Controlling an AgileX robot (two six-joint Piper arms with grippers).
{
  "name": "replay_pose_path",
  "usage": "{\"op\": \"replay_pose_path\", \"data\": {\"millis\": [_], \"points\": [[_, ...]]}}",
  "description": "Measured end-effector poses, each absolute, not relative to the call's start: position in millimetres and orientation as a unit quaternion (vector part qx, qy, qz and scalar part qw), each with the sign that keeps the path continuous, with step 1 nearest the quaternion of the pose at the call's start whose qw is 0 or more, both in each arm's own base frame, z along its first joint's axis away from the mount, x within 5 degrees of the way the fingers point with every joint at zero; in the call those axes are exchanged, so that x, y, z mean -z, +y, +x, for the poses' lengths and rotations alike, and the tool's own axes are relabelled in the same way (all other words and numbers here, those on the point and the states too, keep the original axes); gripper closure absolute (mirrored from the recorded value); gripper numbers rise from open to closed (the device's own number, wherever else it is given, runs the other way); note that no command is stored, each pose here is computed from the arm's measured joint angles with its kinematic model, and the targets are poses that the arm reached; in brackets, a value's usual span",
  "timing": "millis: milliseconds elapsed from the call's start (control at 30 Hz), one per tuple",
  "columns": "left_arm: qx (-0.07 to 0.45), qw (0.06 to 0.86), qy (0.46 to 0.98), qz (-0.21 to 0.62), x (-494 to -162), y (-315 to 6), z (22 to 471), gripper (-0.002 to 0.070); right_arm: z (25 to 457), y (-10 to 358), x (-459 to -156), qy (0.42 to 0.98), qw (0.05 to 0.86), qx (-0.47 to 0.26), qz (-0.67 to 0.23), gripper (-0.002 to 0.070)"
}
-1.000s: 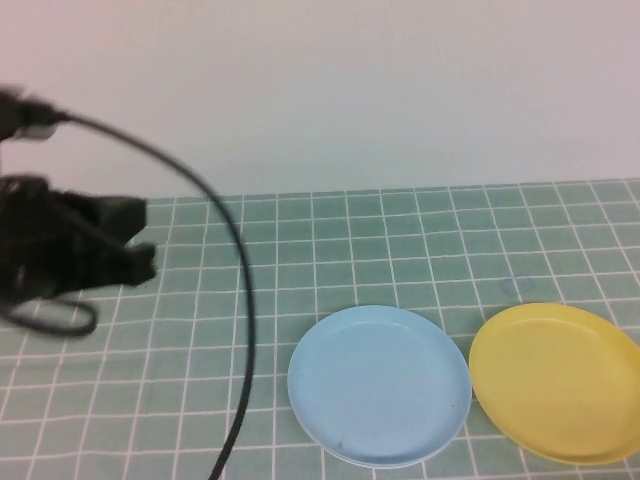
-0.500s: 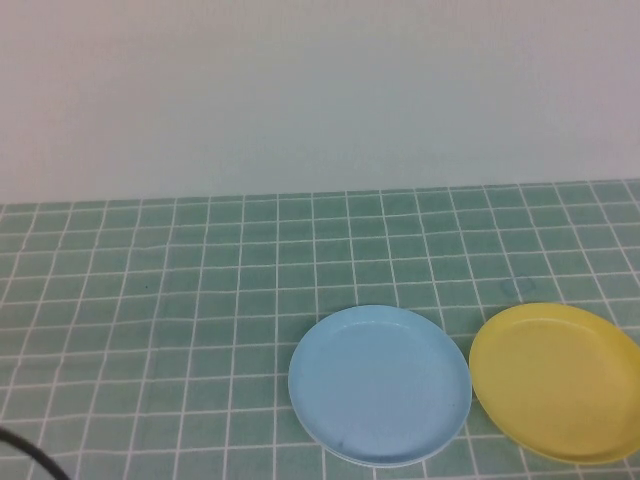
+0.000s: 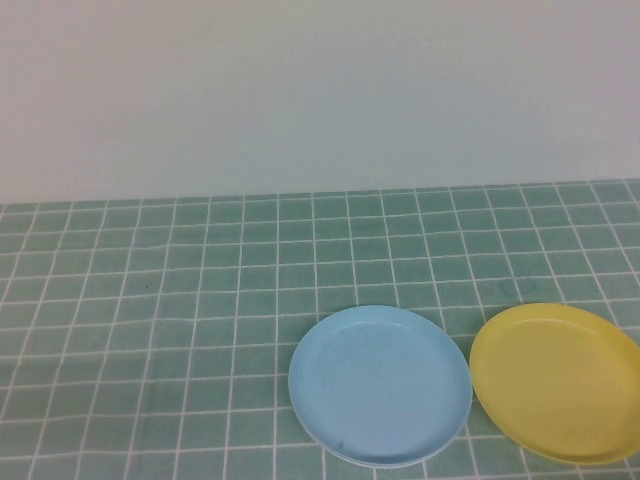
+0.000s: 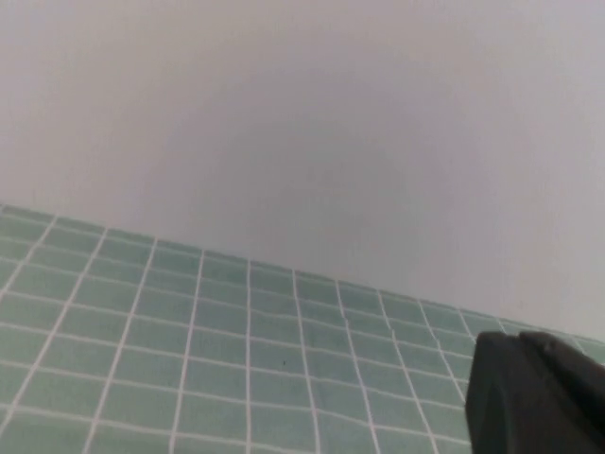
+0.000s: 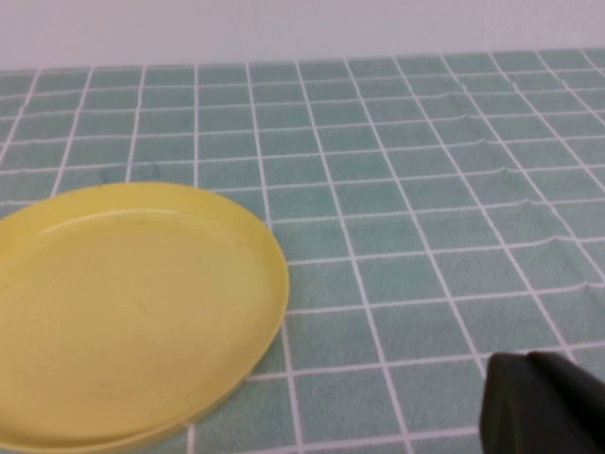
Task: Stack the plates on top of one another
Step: Pick up the yellow plate
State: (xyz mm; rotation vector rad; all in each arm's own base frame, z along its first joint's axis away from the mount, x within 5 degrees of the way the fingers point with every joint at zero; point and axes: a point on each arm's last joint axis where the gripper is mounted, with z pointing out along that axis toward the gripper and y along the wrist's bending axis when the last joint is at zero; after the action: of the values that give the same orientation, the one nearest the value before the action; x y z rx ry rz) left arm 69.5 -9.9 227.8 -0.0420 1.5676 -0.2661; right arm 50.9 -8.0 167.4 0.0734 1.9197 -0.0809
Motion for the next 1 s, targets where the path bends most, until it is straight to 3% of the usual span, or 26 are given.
{"op": "replay_pose_path", "data": {"millis": [200,400,633,1000], "points": [[0.139,0.692,0.707,-0.038,-206.7,-8.7,60.0,0.0675,50.9,-8.0,-167.4,0.819,0.572,0.034,0.031,0.0678],[0.084,0.588,0.802,-0.055,-179.3,-1.5,54.2,0.0676,50.9,-8.0,-167.4,0.819,0.572,0.034,0.031,0.0678],[0.032,0.59,0.806,0.028,-178.0,-2.9,53.9,0.0675,50.9,-8.0,-167.4,0.819,0.572,0.034,0.031,0.0678],[0.053,0.591,0.803,0.047,-178.3,-7.8,52.7,0.0676,50.9,-8.0,-167.4,0.819,0.572,0.034,0.031,0.0678]]}}
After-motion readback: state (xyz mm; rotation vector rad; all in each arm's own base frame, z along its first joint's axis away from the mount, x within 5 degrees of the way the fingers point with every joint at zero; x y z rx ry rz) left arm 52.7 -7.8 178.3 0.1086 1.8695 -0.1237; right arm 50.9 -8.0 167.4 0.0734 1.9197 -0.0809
